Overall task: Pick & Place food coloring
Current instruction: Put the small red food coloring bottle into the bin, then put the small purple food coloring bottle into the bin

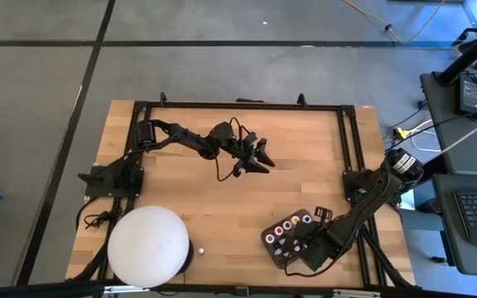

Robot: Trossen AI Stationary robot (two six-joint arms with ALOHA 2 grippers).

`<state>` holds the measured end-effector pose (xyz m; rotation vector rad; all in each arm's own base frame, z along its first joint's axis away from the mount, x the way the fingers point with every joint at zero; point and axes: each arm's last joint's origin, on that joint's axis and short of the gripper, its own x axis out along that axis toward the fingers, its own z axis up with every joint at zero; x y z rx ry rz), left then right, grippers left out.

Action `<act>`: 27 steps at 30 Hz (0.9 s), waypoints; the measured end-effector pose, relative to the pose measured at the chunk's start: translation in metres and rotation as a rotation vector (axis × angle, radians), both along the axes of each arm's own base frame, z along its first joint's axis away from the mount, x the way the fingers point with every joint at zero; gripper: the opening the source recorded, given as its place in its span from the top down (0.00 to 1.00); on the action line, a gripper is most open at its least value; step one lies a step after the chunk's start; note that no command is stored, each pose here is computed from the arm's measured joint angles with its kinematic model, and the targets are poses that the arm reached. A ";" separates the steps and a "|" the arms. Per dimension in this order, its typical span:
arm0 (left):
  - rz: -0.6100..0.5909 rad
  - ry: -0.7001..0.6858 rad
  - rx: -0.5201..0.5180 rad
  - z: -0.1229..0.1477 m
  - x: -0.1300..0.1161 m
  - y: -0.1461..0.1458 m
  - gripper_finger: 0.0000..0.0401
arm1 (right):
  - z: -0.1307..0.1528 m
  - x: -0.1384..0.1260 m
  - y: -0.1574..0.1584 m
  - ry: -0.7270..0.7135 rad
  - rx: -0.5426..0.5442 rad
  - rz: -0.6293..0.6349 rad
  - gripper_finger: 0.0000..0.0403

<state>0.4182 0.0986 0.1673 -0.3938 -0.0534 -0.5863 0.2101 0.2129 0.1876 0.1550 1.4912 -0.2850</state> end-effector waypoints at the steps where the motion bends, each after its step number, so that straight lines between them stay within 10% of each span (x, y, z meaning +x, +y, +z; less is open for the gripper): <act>1: 0.000 0.000 0.000 0.000 0.000 0.000 0.56 | 0.000 0.000 0.000 0.000 0.000 0.000 0.79; 14: 0.001 0.000 -0.001 0.000 0.000 0.001 0.56 | 0.005 -0.002 -0.005 0.010 -0.021 0.045 0.73; 27: -0.237 -0.019 0.049 0.013 0.004 -0.012 0.56 | 0.093 -0.046 -0.048 -0.343 -0.095 0.165 0.73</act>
